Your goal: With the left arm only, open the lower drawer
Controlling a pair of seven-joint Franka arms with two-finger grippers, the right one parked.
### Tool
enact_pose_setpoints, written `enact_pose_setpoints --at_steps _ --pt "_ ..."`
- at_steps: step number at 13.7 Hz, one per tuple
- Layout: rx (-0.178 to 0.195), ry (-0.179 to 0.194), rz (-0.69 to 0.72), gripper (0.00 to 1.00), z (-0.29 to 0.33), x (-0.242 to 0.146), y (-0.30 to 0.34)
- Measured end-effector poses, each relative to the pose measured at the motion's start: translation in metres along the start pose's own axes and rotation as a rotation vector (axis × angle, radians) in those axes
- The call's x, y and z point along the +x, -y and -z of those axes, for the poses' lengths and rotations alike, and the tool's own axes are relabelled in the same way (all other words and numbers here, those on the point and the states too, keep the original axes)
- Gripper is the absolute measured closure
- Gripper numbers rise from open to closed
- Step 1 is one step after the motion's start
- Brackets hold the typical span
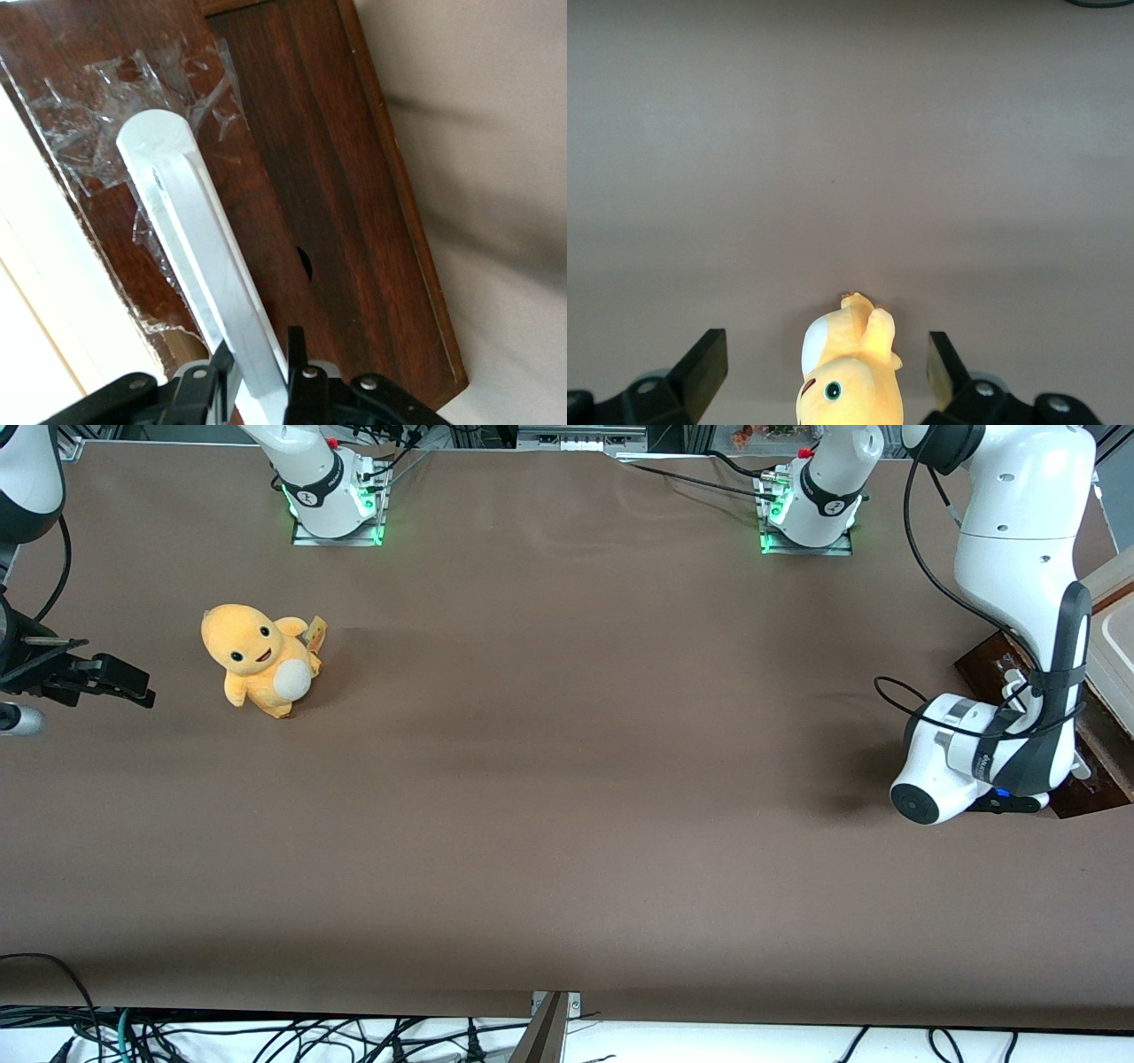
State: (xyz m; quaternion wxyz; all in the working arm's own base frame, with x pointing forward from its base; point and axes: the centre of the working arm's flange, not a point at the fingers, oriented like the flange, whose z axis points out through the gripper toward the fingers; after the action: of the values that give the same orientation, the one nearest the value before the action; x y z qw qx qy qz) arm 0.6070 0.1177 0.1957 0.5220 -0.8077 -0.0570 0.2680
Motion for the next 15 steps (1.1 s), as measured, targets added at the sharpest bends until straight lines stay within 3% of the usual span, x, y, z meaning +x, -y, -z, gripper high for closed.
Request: enact_pose_setpoints --at_steps 15 --pt "0.005 -0.008 0.000 0.76 0.014 -0.001 -0.008"
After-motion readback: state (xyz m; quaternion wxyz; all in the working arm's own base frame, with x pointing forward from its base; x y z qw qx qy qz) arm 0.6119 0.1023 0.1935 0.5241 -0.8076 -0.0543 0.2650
